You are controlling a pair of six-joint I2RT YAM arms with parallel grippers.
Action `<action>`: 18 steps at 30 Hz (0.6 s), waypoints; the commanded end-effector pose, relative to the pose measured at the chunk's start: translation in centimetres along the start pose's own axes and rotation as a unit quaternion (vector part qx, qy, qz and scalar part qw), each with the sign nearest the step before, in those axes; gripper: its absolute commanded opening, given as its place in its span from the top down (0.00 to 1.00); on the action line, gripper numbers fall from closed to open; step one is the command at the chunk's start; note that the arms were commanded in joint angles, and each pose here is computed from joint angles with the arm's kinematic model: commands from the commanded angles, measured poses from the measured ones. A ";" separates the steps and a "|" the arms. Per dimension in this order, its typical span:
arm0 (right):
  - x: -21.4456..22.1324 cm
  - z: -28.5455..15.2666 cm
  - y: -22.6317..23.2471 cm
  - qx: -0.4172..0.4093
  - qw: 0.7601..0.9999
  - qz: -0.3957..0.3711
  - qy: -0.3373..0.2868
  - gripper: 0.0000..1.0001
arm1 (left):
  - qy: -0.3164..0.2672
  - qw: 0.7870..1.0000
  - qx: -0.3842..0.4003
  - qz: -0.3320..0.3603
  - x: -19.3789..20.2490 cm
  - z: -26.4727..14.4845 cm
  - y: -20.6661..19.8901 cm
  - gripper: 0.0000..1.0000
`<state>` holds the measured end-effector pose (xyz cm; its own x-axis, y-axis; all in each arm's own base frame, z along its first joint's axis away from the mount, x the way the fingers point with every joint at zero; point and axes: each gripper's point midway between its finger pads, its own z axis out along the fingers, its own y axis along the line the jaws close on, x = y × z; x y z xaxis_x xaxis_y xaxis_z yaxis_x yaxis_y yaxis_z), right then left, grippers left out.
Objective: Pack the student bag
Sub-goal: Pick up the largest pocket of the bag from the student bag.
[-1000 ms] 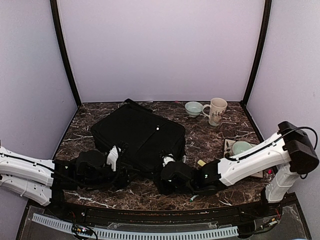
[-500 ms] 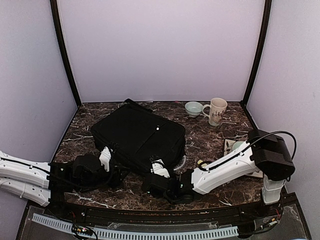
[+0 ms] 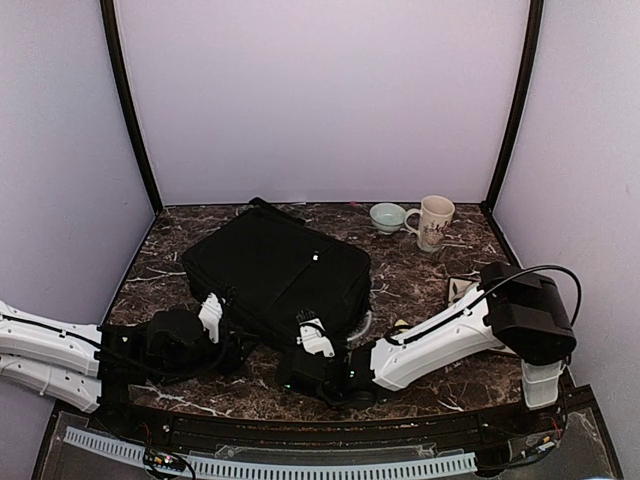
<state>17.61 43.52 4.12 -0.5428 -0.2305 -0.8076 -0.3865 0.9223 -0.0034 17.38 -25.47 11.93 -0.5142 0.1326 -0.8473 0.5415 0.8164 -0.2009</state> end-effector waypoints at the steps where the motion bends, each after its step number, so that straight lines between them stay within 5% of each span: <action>1: -0.4 0.5 0.4 0.005 1.000 0.012 -0.013 0.86 | -0.001 1.000 -0.007 0.007 0.1 0.0 0.3 0.56; 4: -0.2 0.6 0.5 0.006 1.000 0.010 -0.009 1.00 | -0.002 1.000 -0.012 0.009 0.1 0.0 0.5 0.56; 18: -1.0 -2.5 -0.8 -0.040 0.999 0.013 0.010 1.00 | 0.022 0.998 -0.022 0.059 1.1 1.4 0.2 0.56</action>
<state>17.06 42.47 4.78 -0.5611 -0.2353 -0.7936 -0.4059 0.9138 0.0160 17.93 -24.82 9.83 -0.5108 0.2114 -0.8333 0.5214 0.8469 -0.1048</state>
